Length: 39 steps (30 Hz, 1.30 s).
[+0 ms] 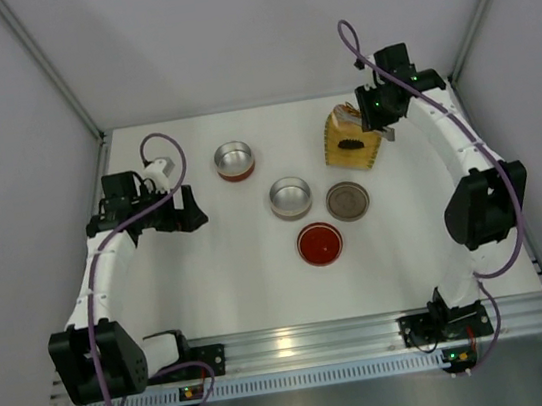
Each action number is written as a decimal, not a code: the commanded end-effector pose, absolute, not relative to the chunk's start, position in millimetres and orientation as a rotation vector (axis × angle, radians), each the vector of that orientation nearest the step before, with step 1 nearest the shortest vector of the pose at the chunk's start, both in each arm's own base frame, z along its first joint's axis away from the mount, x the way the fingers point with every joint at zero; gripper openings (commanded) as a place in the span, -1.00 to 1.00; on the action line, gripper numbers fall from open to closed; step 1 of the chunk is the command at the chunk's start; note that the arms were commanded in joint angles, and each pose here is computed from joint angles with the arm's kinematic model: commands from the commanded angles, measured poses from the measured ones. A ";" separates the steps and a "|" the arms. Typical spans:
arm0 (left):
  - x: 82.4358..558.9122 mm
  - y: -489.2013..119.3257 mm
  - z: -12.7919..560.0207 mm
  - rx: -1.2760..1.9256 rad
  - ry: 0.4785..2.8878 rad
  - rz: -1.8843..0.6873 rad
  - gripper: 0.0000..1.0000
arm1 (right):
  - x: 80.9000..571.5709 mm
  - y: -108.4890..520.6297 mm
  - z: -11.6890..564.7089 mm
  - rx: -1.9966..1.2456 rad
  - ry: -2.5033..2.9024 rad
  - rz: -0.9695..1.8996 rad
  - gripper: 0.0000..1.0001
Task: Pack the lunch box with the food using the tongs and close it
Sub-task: Place the fake food in the packing box.
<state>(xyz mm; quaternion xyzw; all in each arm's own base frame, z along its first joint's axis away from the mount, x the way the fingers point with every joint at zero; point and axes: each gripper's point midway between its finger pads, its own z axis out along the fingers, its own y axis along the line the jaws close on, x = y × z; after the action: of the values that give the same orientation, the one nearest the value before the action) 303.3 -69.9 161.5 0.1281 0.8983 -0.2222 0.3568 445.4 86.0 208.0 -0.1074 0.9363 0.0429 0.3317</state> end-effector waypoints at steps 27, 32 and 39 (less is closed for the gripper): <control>321.1 -44.6 177.1 0.218 2.263 -0.750 0.96 | 438.3 331.6 264.6 -0.902 2.005 0.467 -1.00; 321.2 -44.3 173.9 0.207 2.272 -0.753 0.96 | 447.2 346.1 251.1 -0.899 2.011 0.483 -0.99; 322.3 -44.3 171.1 0.203 2.275 -0.758 0.97 | 455.8 354.1 231.7 -0.902 2.026 0.488 -0.97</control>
<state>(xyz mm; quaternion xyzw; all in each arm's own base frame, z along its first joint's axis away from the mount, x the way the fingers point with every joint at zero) 317.6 -44.3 165.9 0.0667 0.8907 -0.2925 0.3417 439.8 326.3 189.7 -0.3592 0.8476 0.1719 0.3507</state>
